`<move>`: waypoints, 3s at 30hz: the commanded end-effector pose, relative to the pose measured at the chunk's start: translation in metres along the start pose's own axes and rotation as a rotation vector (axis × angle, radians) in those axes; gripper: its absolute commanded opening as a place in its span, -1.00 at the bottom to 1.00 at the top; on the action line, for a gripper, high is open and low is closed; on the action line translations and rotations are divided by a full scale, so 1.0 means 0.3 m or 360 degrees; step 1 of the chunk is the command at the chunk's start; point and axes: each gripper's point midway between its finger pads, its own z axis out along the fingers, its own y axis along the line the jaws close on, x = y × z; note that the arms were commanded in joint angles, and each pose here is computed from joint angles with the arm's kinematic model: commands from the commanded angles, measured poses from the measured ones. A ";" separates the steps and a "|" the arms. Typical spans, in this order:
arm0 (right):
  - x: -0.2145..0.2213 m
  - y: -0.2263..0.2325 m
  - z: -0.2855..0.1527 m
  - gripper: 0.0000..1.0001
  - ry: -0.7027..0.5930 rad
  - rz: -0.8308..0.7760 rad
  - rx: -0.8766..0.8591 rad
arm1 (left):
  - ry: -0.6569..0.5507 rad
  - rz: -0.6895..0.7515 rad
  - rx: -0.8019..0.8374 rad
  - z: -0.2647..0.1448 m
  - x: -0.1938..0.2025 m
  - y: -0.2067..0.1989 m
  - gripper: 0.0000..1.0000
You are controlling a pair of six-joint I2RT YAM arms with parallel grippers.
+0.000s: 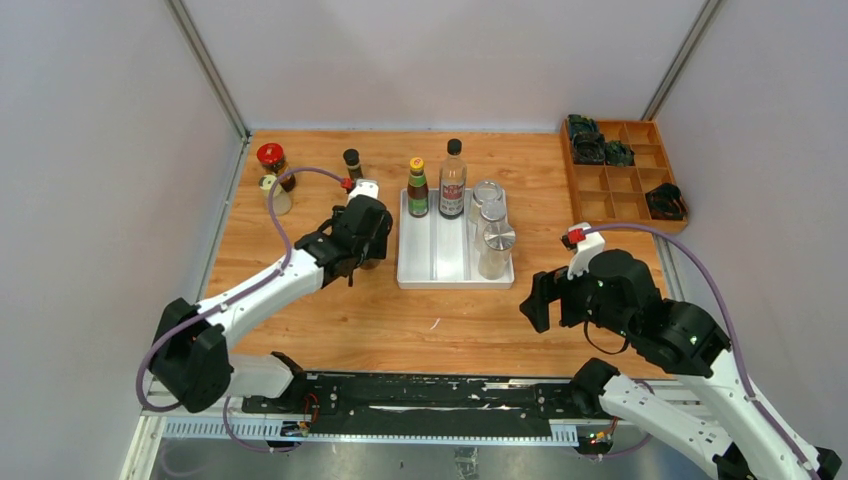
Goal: Organize the condiment bottles
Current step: Pick up the bottle from the center of the board, then place the bottle in the storage box.
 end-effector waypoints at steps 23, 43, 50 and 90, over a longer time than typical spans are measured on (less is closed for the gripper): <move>0.020 -0.004 -0.012 0.92 -0.0013 0.0039 -0.0009 | -0.0359 0.0051 0.0516 -0.167 -0.434 -0.467 0.08; 0.026 -0.010 -0.025 0.92 -0.0019 0.0042 -0.0001 | -0.0350 0.0168 0.0418 0.056 -0.371 -0.671 0.08; 0.029 -0.011 -0.028 0.92 -0.0016 0.0040 -0.0002 | -0.0301 0.0167 0.0395 0.120 -0.326 -0.677 0.08; 0.033 -0.016 -0.019 0.92 0.0014 0.0013 0.0014 | -0.0058 0.0144 0.0357 0.208 -0.175 -0.620 0.63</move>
